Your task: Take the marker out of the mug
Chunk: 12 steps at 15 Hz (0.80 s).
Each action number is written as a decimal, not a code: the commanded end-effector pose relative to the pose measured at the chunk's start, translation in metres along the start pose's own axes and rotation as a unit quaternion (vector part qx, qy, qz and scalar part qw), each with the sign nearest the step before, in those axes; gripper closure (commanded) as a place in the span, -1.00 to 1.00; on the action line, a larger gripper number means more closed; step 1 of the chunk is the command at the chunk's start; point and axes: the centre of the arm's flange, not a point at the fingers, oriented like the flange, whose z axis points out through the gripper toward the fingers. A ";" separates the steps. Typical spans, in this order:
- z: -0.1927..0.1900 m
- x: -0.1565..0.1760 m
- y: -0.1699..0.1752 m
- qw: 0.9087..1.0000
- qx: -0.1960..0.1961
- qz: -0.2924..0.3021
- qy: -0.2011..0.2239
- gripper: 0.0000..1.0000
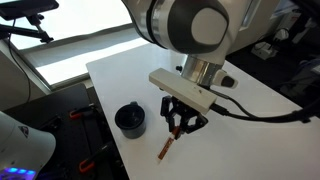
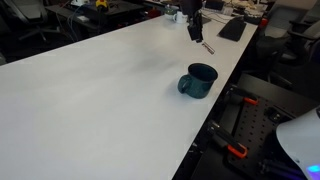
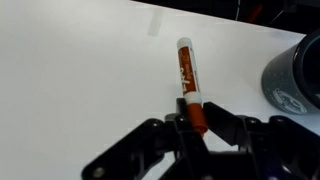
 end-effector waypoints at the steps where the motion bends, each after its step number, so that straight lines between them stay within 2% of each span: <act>1: 0.015 0.010 0.001 0.999 -0.002 0.000 -0.032 0.88; 12: 0.064 0.024 -0.006 0.998 0.009 -0.016 -0.068 0.88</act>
